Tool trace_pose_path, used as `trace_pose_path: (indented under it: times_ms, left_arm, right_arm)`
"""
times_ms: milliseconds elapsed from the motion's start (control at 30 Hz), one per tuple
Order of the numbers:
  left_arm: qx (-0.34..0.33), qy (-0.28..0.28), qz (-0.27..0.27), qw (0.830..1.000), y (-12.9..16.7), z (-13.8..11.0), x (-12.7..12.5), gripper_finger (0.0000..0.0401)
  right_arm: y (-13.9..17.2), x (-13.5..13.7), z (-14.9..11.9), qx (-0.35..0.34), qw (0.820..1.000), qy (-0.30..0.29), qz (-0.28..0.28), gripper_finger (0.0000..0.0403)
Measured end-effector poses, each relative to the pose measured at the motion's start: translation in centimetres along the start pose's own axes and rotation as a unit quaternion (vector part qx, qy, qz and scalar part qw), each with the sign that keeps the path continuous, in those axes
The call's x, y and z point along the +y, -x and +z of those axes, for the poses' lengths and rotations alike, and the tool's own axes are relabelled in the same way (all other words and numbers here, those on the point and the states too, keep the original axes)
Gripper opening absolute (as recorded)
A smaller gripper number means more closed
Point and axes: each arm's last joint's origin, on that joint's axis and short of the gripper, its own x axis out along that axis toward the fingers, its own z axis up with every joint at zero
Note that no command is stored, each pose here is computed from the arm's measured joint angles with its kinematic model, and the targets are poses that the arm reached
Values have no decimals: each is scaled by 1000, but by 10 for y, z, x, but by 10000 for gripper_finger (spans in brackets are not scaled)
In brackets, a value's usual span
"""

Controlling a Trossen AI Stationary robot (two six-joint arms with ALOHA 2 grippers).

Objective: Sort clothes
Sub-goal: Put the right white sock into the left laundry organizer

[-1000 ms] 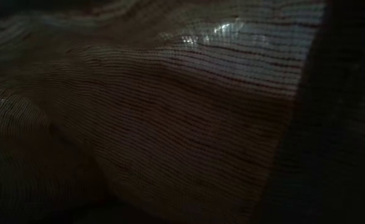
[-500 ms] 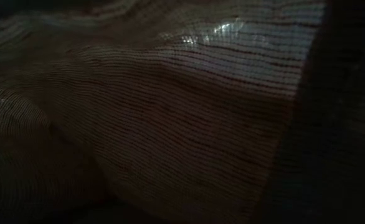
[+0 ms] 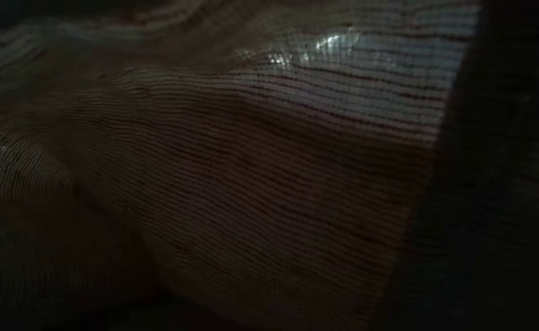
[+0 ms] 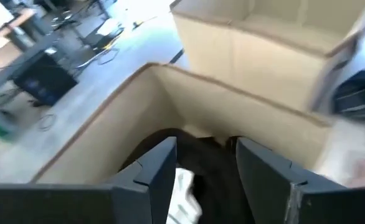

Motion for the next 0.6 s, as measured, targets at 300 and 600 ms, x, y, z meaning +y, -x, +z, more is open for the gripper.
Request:
trace_pose_path:
  times_ms: [300,600]
  left_arm:
    - [-69,41,-98,992,50,-38,-9,145]
    - [-184,48,-197,962,68,-89,-36,145]
  right_arm:
    - [0,-1,1,-7,1000,-2,-5,14]
    - [0,-2,5,-23,999,-5,-24,14]
